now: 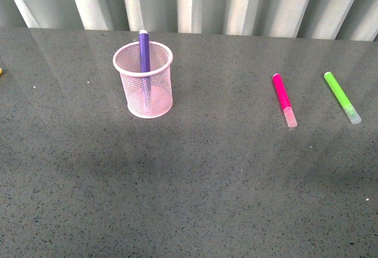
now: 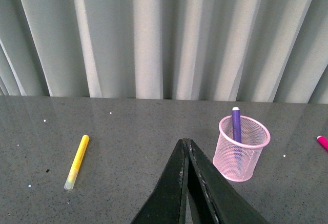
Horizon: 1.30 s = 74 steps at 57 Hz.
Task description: Insert purple and pink pens into pink cup
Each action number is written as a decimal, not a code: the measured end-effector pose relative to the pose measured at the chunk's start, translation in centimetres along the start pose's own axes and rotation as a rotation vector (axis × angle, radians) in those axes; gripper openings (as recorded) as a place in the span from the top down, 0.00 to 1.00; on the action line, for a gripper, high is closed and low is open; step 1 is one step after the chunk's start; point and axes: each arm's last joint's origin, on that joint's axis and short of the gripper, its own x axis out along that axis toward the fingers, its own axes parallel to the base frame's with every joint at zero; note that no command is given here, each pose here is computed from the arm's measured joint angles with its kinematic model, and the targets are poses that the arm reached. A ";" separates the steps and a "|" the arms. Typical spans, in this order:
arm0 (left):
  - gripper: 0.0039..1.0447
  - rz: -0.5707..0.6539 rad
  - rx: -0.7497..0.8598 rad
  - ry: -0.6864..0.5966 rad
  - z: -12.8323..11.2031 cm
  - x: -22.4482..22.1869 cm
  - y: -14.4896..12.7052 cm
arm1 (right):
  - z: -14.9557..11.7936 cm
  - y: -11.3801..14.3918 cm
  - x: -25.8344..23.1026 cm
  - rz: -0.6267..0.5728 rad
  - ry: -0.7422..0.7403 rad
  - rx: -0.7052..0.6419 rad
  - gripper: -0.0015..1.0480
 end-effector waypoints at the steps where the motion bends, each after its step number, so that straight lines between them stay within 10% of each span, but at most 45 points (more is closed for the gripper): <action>1: 0.97 0.000 0.000 0.000 0.0 0.0 0.0 | 0.0 0.0 0.0 0.000 0.000 0.000 0.07; 36: 0.96 0.000 -0.001 0.007 -0.3 -1.5 0.0 | 0.0 0.0 0.0 0.000 0.000 0.000 0.07; 55: 0.40 0.000 0.000 0.007 -0.3 -1.5 0.0 | 0.0 0.0 0.0 -0.001 0.000 0.000 0.07; 67: 0.05 0.000 0.000 0.006 -0.3 -1.5 0.0 | 0.4 -1.5 2.3 -0.284 0.324 0.114 0.07; 74: 0.06 0.000 0.002 0.006 -0.3 -1.5 0.0 | 2.3 -2.7 5.9 -0.247 0.417 0.195 0.07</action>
